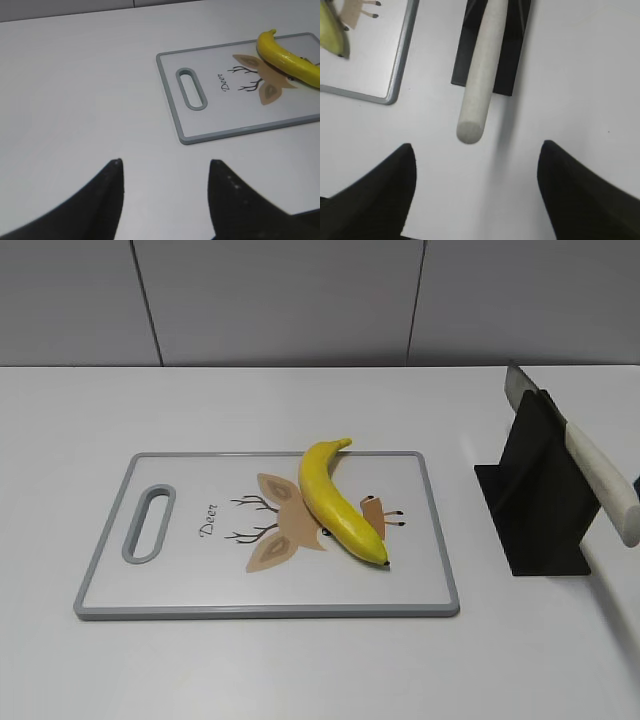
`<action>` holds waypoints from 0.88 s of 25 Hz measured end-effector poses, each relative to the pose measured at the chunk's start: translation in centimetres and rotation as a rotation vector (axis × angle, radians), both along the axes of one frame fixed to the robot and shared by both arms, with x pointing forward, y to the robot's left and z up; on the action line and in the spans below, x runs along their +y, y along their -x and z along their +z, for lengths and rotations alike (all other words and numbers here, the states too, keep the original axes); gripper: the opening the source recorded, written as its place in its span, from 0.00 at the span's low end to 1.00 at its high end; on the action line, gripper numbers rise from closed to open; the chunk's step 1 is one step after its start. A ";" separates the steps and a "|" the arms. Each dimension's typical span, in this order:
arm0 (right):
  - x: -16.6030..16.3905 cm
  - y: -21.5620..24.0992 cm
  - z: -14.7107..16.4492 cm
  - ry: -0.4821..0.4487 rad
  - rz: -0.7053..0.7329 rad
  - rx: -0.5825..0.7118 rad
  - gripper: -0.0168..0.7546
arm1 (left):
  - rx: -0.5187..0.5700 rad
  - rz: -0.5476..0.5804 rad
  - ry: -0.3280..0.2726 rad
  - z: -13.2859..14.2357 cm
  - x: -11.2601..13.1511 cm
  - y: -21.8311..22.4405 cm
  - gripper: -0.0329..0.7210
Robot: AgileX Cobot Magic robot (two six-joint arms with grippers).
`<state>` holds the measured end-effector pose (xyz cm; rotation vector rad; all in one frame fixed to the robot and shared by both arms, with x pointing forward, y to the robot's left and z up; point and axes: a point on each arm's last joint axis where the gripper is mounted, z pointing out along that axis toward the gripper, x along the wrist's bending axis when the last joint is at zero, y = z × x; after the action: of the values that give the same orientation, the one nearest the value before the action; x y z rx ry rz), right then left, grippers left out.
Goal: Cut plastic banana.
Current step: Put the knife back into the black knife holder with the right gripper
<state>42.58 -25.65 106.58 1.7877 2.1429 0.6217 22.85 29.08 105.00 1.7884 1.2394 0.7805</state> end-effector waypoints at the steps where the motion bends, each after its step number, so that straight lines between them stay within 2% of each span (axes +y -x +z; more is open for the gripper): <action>1: -0.1 0.9 0.0 -0.008 0.007 -0.014 0.78 | -0.003 0.003 -0.003 0.0 0.0 0.0 0.74; 6: -0.9 5.2 0.0 -0.005 0.067 -0.125 0.78 | -0.023 0.040 -0.053 0.0 0.5 -0.2 0.74; 14: -1.8 10.4 -1.3 0.006 0.115 -0.212 0.78 | -0.017 0.042 -0.057 -0.1 0.6 -0.3 0.73; 22: -2.5 14.1 0.0 -0.036 0.112 -0.419 0.78 | -0.018 0.043 -0.059 -0.1 0.6 -0.3 0.73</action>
<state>28.49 -28.11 106.58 1.4047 1.9580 0.9708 23.14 29.65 104.87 1.8033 1.2590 0.8635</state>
